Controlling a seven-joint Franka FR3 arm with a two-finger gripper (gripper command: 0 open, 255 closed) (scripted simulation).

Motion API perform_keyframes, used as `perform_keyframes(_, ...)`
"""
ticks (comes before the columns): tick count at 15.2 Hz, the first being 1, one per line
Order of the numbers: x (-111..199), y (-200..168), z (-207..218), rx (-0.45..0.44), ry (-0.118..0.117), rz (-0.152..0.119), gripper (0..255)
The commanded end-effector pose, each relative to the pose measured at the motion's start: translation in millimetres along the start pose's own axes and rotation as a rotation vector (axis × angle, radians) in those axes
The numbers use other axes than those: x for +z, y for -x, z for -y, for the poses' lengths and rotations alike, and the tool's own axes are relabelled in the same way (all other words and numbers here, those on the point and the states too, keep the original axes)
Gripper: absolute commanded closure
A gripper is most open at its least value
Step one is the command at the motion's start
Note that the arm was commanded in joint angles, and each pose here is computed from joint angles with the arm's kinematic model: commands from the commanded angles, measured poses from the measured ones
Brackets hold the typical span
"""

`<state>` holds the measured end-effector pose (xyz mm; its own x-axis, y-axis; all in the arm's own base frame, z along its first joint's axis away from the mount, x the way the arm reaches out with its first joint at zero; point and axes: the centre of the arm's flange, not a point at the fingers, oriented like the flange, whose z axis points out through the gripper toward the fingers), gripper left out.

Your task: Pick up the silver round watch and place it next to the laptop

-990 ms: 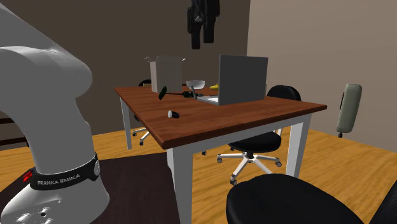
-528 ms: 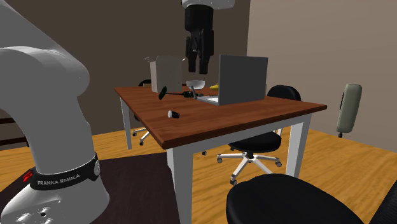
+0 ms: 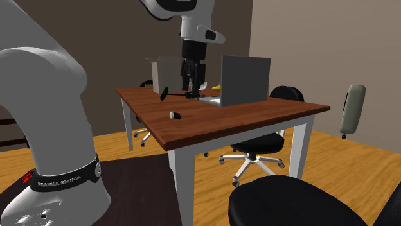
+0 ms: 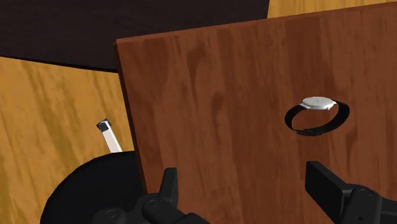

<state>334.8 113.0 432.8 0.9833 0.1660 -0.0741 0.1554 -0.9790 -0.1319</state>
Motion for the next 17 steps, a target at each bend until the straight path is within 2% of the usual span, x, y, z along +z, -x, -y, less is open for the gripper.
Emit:
perform_keyframes(1,17.1,-4.5,18.8,-0.014,-0.021,0.015,0)
perform_keyframes(7,67.9,-12.4,67.6,-0.058,-0.081,0.058,0)
perform_keyframes(14,104.6,-10.2,70.5,-0.058,-0.081,0.058,0)
perform_keyframes(17,107.7,-10.0,70.8,-0.058,-0.081,0.058,0)
